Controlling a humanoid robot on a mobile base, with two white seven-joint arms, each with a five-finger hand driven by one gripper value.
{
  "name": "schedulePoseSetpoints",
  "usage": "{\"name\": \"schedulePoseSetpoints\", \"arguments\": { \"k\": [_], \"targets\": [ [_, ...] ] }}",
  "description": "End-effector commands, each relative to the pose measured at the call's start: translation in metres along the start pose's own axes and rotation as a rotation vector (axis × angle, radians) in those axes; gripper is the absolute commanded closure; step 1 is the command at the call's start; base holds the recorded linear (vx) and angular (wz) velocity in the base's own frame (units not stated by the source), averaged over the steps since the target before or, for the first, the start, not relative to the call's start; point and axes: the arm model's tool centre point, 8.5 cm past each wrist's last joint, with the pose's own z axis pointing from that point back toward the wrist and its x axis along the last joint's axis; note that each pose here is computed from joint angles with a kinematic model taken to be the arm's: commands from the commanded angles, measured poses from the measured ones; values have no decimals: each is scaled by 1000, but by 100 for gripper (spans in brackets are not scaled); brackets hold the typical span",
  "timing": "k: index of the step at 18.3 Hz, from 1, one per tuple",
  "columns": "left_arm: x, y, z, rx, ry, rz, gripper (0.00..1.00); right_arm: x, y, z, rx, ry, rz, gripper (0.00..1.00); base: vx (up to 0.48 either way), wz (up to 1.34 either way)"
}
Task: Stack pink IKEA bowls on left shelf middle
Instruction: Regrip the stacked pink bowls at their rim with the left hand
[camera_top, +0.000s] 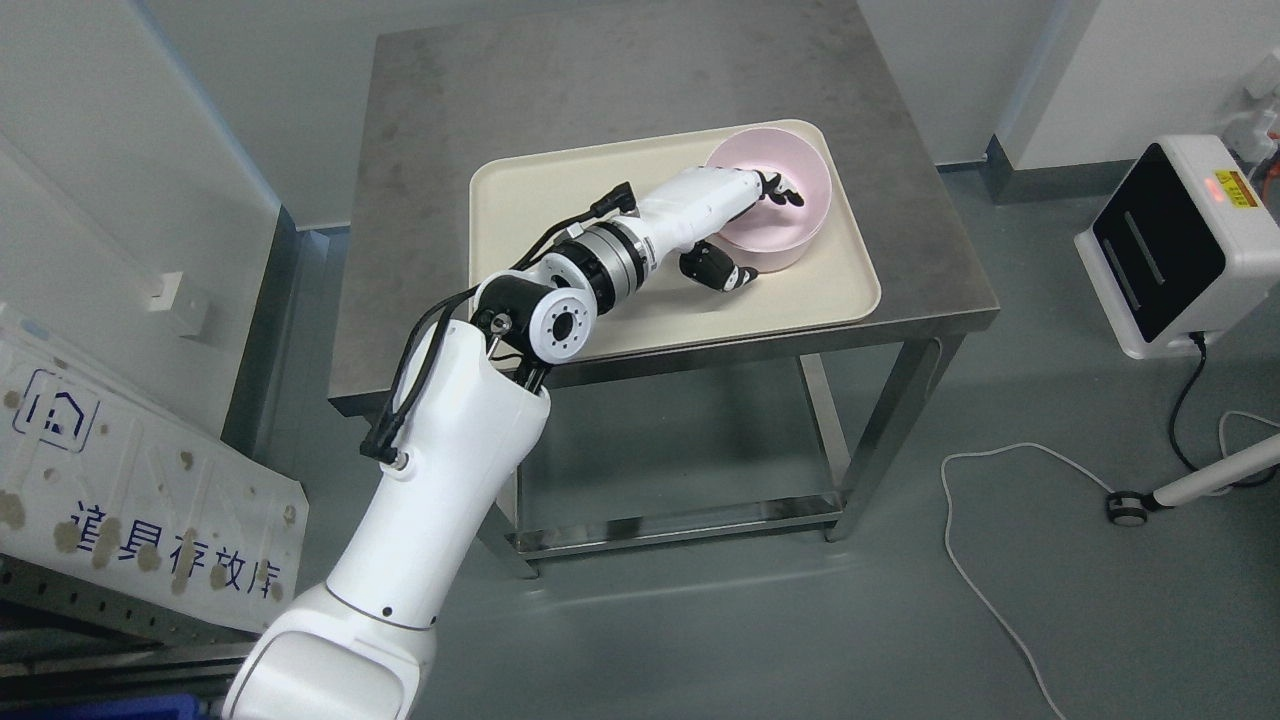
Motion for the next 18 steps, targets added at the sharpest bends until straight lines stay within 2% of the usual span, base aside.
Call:
{"name": "schedulePoseSetpoints", "arguments": {
  "k": [1, 5, 6, 9, 14, 18],
  "targets": [
    [-2, -3, 1, -20, 5, -47, 52, 0, -11, 0, -18, 1, 1, 0, 0, 0],
    [0, -5, 1, -22, -21, -60, 75, 0, -11, 0, -18, 1, 1, 0, 0, 0],
    [-1, -4, 2, -19, -38, -66, 85, 0, -11, 0, -18, 1, 1, 0, 0, 0],
    [-8, 4, 7, 3, -43, -59, 96, 0, -11, 0, -18, -1, 1, 0, 0, 0],
    [-33, 39, 28, 115, -34, 5, 100, 0, -11, 0, -18, 1, 1, 0, 0, 0],
    [-49, 69, 56, 254, -119, 69, 100, 0, -11, 0, -18, 1, 1, 0, 3, 4]
  ]
}}
